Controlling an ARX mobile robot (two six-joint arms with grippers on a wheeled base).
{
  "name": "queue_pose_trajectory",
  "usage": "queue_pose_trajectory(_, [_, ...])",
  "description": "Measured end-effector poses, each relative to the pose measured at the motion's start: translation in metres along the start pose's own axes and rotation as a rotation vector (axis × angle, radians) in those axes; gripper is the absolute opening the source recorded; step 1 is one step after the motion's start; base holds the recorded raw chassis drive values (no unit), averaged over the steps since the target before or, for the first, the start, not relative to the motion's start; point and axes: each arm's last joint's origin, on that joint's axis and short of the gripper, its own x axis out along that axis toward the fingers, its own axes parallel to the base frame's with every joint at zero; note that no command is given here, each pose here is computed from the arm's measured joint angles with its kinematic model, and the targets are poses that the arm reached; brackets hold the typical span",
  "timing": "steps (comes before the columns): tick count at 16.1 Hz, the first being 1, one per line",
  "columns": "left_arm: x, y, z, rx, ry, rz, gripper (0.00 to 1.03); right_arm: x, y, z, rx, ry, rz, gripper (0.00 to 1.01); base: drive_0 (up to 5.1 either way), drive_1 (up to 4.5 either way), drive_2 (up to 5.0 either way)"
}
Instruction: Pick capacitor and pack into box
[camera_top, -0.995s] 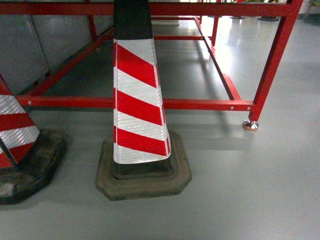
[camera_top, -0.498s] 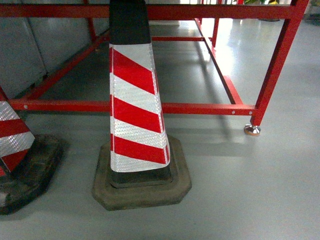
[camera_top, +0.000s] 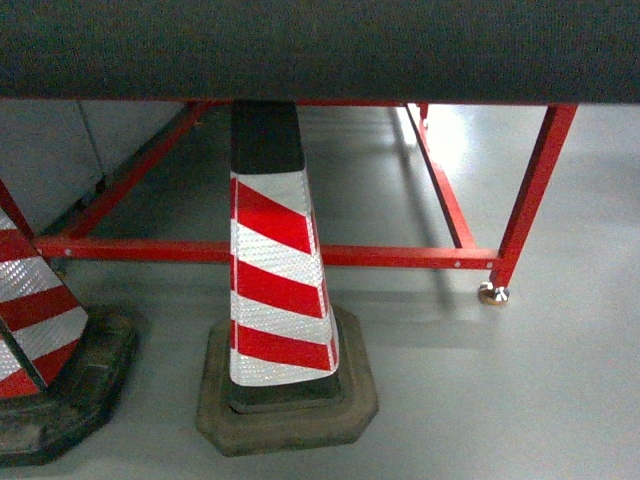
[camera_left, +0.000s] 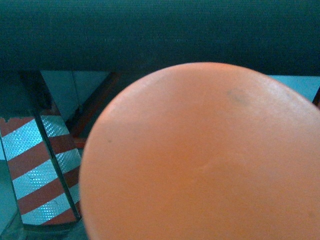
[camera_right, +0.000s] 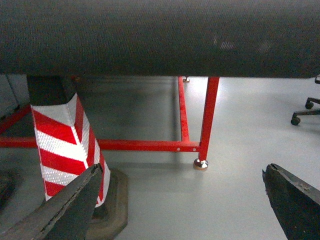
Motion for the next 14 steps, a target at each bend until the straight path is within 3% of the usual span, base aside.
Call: queue_pose_trajectory(14, [0.0, 0.0, 0.0, 0.0, 0.0, -0.002, 0.44, 0.0, 0.0, 0.0001, 0.0, -0.002, 0.0, 0.98, 0.0, 0.0, 0.0])
